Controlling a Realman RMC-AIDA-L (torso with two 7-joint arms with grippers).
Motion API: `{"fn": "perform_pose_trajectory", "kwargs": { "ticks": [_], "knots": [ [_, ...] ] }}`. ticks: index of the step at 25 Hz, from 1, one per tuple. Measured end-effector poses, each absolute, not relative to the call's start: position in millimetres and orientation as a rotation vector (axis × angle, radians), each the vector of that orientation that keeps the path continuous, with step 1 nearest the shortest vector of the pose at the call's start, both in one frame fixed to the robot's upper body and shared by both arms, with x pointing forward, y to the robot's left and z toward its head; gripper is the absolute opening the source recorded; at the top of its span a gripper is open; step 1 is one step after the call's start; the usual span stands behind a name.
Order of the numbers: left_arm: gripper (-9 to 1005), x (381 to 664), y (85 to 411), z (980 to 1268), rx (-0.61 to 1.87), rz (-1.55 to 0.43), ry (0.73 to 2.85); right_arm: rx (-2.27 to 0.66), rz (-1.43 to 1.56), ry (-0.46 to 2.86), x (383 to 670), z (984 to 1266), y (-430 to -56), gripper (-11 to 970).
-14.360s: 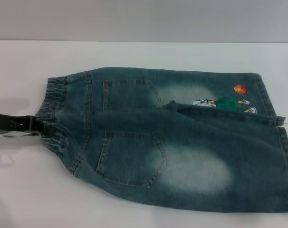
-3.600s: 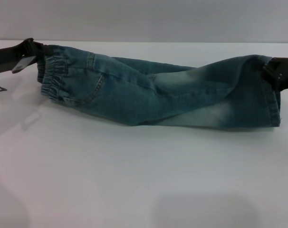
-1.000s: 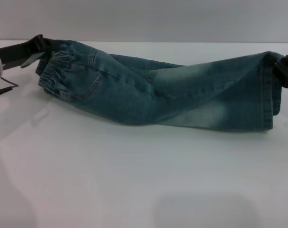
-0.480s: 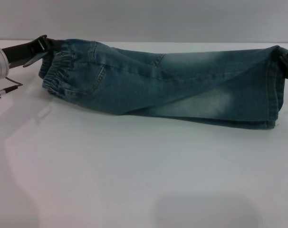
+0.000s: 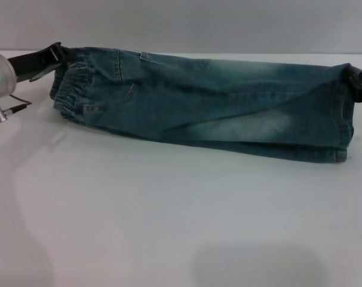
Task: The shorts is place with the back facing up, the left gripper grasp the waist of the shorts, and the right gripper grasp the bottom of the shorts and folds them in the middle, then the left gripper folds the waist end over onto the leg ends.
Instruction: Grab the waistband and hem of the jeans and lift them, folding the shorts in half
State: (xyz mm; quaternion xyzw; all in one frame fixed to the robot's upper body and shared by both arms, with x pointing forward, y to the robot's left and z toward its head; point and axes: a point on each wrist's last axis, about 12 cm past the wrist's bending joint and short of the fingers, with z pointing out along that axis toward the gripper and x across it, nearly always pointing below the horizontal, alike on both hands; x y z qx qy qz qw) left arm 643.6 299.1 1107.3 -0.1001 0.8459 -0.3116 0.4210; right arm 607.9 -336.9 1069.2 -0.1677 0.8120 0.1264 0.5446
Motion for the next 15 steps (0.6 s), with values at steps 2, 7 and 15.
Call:
{"fn": "perform_pose_trajectory", "kwargs": {
  "ticks": [2,7,15],
  "knots": [
    [160,646,295,1106,-0.246,-0.772,2.125,-0.405,0.280,1.939,610,1068,-334,51],
    [162,650,289,1106,-0.233,-0.753,2.132,-0.421,0.263,1.947,616,1068,-329,52],
    [164,652,287,1107,-0.214,-0.740,2.127,-0.438,0.251,1.952,621,1070,-324,55]
  ]
}}
